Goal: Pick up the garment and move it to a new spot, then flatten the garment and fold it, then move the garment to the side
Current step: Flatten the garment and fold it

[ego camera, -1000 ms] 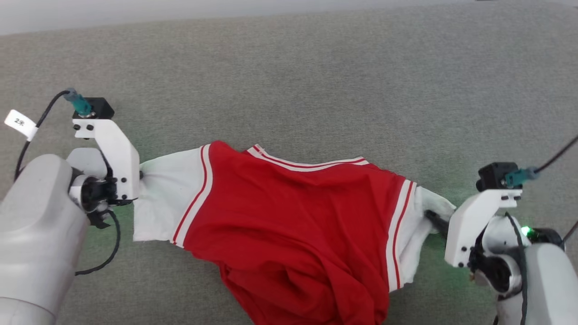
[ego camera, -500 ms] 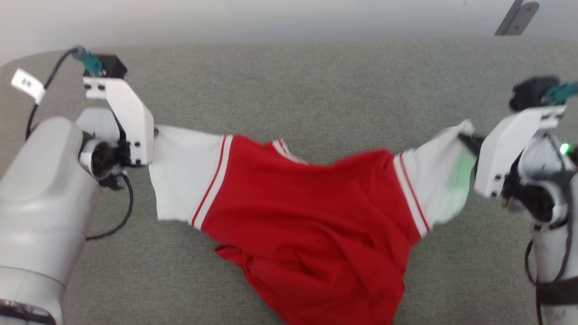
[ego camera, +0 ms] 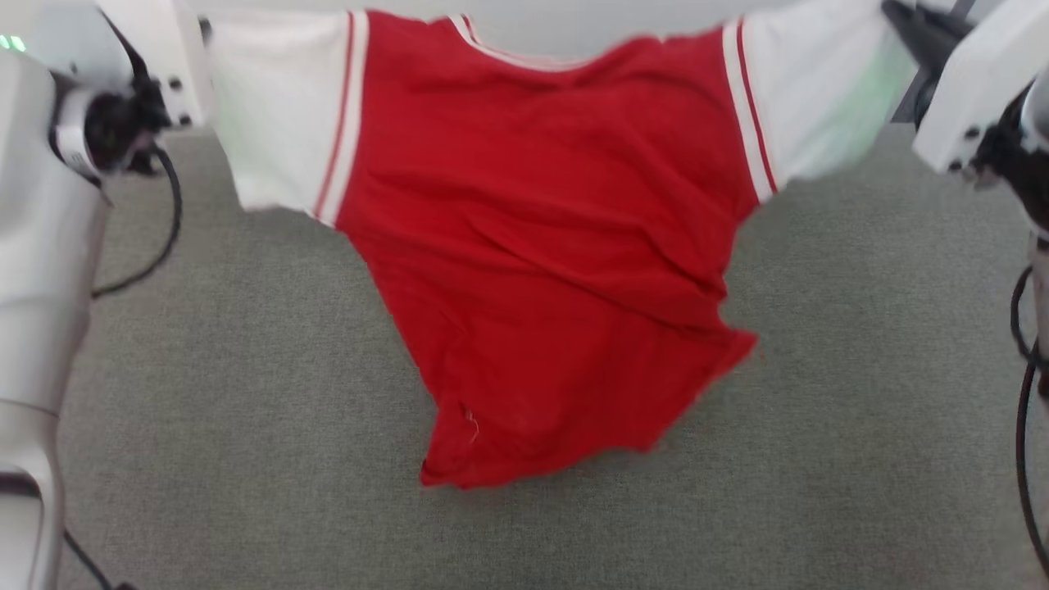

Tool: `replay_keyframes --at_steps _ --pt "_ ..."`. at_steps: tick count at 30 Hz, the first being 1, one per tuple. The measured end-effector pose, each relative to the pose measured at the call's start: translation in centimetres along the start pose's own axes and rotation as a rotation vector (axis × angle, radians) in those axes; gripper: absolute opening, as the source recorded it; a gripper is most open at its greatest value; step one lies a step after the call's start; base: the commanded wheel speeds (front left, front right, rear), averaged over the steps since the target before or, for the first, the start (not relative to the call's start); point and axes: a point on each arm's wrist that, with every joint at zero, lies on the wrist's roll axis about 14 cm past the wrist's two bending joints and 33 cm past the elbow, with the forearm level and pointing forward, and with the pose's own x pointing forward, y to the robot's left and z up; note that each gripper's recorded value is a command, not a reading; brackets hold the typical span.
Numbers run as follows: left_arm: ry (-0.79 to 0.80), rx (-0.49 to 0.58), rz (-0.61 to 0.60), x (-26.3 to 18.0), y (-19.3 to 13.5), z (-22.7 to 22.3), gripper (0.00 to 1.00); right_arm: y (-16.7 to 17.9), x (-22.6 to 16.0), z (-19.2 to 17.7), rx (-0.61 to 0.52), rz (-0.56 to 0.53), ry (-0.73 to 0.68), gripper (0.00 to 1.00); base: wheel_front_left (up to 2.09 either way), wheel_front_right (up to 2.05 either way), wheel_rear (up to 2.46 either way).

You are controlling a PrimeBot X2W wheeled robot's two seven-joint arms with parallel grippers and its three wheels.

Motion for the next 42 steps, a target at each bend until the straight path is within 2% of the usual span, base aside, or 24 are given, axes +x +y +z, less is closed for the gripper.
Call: replay_keyframes --at_steps 4,10,14,21,28,33,42 --pt "-0.126 0.001 0.009 -1.4 0.0 4.5 0.0 0.9 -0.1 4.0 -0.021 0.027 -0.111 0.0 0.0 0.0 0.0" --pt "-0.248 -0.011 0.013 -3.0 -0.2 8.9 0.0 2.0 -0.4 8.6 -0.027 0.059 -0.248 0.0 0.0 0.0 0.0" --pt "-0.306 -0.017 0.012 -3.5 -0.2 11.1 0.0 2.0 -0.2 10.2 -0.034 0.06 -0.291 0.0 0.0 0.0 0.0" --pt "-0.412 -0.026 0.001 -3.4 -0.3 13.8 0.0 1.0 1.2 11.7 -0.045 0.029 -0.342 0.0 0.0 0.0 0.0" --pt "-0.522 -0.019 -0.009 -1.5 -0.8 16.2 0.0 -0.6 4.2 12.6 -0.077 -0.022 -0.409 0.0 0.0 0.0 0.0" --pt "-0.668 -0.011 -0.008 0.1 -1.3 19.4 0.0 -1.3 7.1 13.9 -0.12 -0.044 -0.508 0.0 0.0 0.0 0.0" --pt "-0.939 0.013 -0.004 3.4 -1.1 22.6 0.0 -3.1 12.0 14.2 -0.236 -0.089 -0.694 0.0 0.0 0.0 0.0"
